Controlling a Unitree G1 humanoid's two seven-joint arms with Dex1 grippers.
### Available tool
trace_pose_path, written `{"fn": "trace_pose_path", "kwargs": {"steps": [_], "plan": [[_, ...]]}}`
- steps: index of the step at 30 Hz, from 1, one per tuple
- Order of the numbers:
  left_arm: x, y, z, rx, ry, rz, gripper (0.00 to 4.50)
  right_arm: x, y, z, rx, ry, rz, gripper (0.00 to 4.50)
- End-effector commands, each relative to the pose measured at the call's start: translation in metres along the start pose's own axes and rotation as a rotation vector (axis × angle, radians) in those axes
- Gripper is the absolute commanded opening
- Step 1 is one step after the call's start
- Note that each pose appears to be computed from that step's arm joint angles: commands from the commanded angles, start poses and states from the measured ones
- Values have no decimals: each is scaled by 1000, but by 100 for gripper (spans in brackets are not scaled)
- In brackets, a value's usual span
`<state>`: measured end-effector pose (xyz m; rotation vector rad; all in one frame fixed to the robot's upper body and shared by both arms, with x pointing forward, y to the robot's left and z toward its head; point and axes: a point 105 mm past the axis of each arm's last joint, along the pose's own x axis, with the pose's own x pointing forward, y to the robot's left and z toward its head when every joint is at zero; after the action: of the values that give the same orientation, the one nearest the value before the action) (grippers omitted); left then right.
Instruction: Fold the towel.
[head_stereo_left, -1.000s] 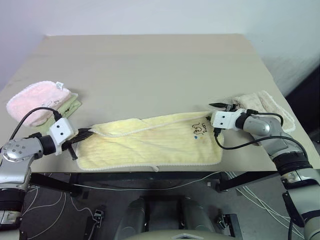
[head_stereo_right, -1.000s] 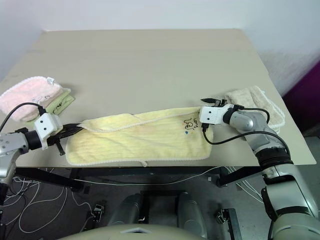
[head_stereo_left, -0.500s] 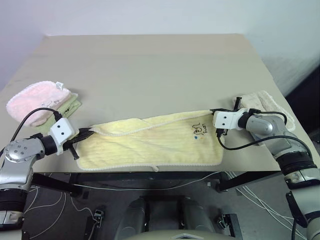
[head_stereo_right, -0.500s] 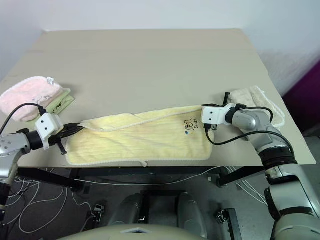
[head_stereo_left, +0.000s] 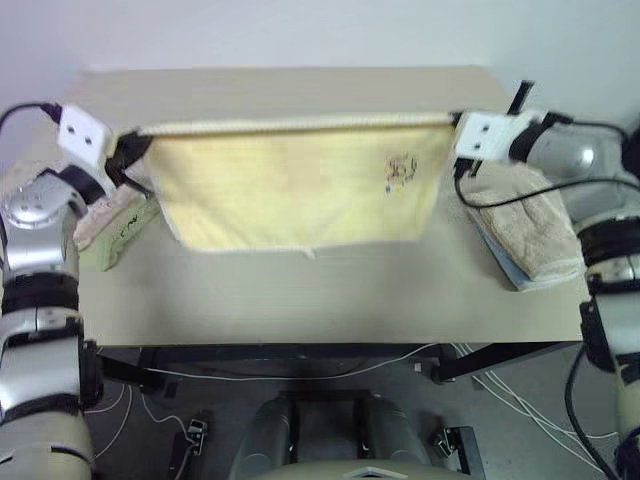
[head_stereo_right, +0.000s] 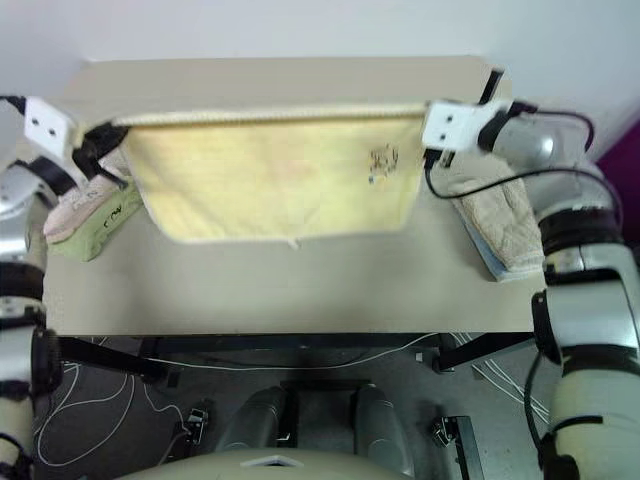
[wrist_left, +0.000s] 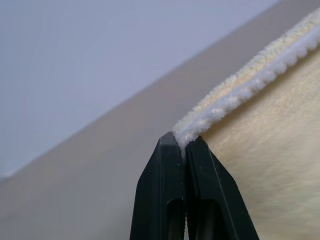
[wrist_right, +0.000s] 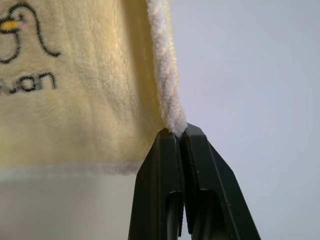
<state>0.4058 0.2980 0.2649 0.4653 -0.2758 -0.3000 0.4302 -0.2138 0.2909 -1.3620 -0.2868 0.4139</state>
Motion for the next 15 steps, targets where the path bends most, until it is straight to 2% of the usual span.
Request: {"fn": "trace_pose_path", "kwargs": {"steps": [1, 3, 5, 9, 15], "plan": [[-4, 28, 25, 13, -68, 78, 0, -16, -38, -3, 15, -13, -94, 2], [-11, 30, 26, 21, -65, 44, 0, -25, -41, 2, 57, -62, -85, 2], [-22, 24, 16, 0, -38, -35, 0, -34, -31, 5, 109, -116, -30, 2], [-51, -1, -8, -41, 35, -197, 0, -57, 8, 8, 190, -162, 133, 2], [-114, -50, -38, -183, 207, -449, 0, -97, 76, 13, 344, -144, 410, 2]]}}
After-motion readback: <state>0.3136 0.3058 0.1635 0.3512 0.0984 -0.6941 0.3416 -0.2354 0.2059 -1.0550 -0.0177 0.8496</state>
